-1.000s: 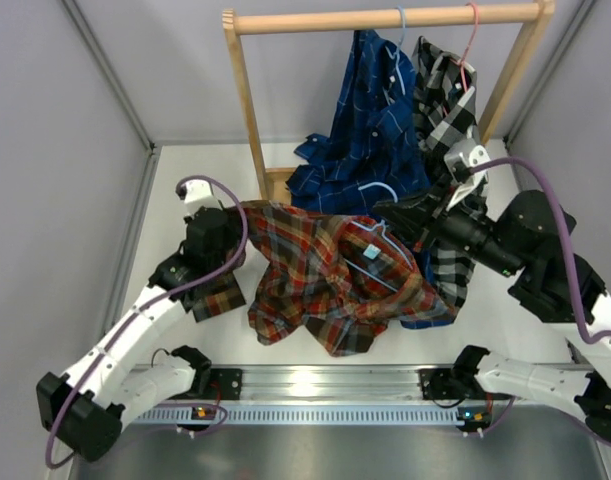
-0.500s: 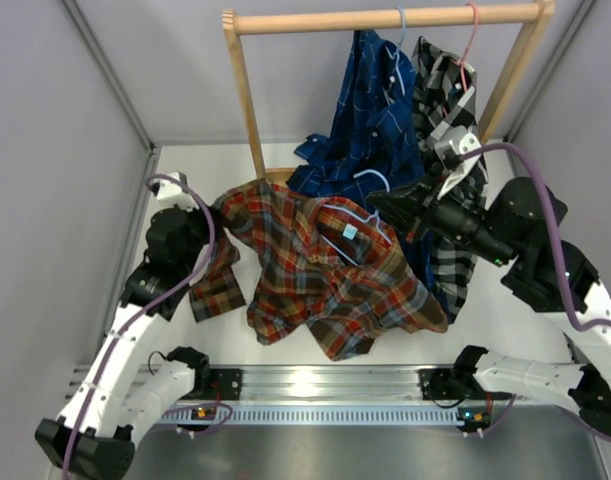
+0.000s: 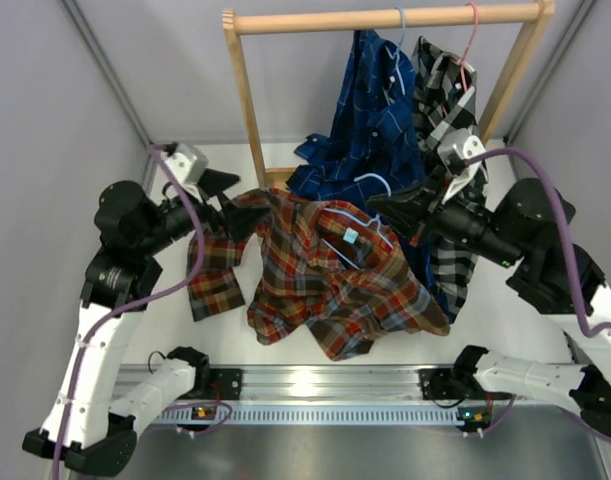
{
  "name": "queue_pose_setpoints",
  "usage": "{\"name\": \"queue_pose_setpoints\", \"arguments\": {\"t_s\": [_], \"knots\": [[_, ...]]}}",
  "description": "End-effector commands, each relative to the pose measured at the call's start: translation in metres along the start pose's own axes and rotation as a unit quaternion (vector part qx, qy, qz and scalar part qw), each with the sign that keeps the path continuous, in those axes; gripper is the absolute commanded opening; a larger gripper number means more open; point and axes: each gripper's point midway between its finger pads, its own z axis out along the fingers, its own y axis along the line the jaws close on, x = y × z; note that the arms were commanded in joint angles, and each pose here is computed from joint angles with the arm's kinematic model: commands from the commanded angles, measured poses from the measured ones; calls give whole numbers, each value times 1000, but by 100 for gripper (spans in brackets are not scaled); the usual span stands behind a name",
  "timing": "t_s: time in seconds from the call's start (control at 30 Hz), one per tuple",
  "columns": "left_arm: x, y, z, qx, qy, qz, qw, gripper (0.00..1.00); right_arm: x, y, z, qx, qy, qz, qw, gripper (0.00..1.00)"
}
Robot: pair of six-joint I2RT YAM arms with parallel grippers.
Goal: Place the shirt on the hanger
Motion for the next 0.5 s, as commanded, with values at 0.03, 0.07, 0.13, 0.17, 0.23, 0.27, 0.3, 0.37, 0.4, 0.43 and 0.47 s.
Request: {"name": "queue_pose_setpoints", "arguments": {"t_s": [0.03,0.07,0.13,0.17,0.23,0.27,0.3,0.37,0.4,0.43,0.47], "knots": [[5,-112,-29,395,-6,135,908,98,-30,25,-39,-55,-53,-18,997,0],[3,-117,-32,415,-24,170,894,98,-28,26,-44,-58,-51,-18,997,0],[-3,-127,-36,438,-42,197,876,98,-23,31,-53,-71,-43,-21,996,0],[-6,-128,-33,439,-43,198,875,98,-22,33,-55,-76,-41,-22,996,0],[-6,-134,-21,448,-38,191,873,98,-18,42,-59,-102,-32,-27,994,0],[-9,-137,-17,446,-40,193,873,98,-17,45,-60,-112,-29,-29,993,0],[-9,-139,-12,443,-40,194,874,98,-17,50,-62,-127,-28,-33,991,0],[-2,-151,0,439,-40,206,873,98,-17,53,-64,-136,-27,-37,990,0],[2,-157,2,441,-40,211,871,98,-18,54,-65,-140,-27,-38,989,0],[5,-168,2,453,-44,218,863,98,-18,54,-64,-141,-26,-39,989,0],[10,-170,9,452,-36,216,864,97,-20,56,-66,-145,-26,-38,988,0]]}}
